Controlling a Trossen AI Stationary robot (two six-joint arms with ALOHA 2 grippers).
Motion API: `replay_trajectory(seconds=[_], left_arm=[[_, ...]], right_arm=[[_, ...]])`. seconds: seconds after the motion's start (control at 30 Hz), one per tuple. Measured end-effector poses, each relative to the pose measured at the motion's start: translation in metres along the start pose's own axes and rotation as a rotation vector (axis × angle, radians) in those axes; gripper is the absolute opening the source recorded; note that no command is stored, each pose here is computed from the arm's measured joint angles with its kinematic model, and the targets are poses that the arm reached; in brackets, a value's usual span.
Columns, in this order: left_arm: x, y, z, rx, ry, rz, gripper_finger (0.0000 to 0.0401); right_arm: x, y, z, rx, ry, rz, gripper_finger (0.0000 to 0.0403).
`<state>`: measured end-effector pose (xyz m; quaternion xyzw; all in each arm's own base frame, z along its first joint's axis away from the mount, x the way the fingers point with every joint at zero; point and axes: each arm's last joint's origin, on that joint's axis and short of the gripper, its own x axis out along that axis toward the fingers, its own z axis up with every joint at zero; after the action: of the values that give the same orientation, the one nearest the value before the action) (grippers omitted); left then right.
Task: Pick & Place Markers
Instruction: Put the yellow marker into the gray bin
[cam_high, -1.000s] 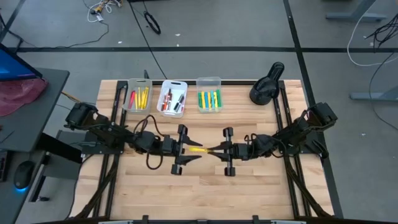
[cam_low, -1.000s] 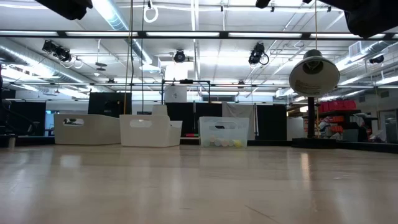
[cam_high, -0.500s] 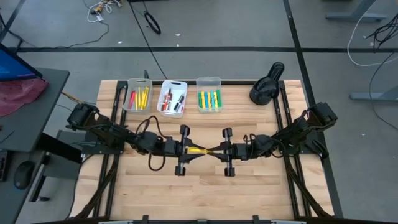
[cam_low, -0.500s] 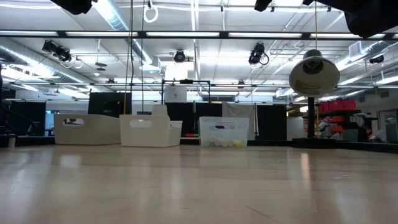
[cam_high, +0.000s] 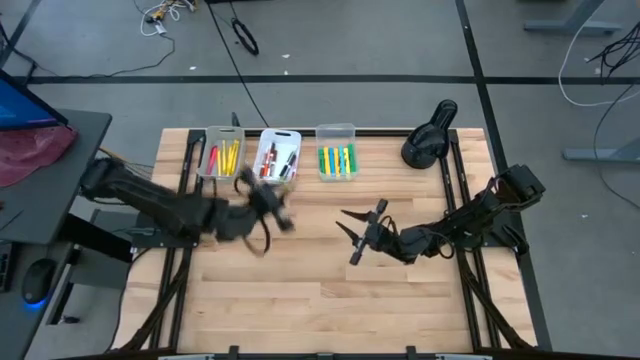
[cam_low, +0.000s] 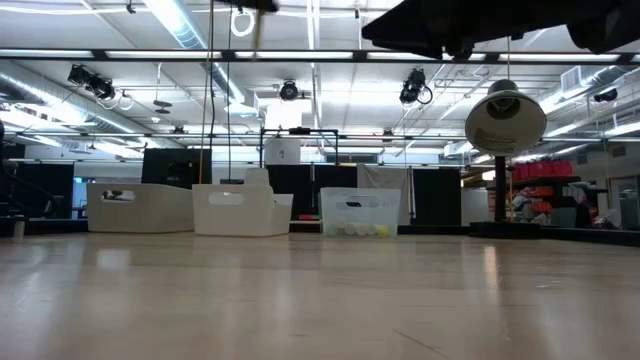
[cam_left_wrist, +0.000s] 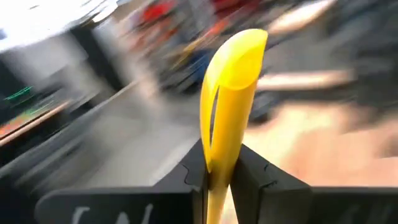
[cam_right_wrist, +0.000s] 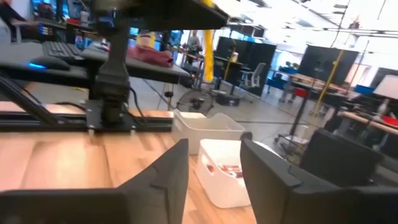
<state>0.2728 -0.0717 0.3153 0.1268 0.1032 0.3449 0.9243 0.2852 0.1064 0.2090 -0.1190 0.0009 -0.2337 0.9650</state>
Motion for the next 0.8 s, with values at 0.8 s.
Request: replay_trajectory(seconds=[0.8], left_arm=[[0.076, 0.252, -0.177, -0.500, 0.792, 0.586, 0.0052]], right_arm=[[0.000, 0.005, -0.006, 0.020, 0.021, 0.135, 0.0127]])
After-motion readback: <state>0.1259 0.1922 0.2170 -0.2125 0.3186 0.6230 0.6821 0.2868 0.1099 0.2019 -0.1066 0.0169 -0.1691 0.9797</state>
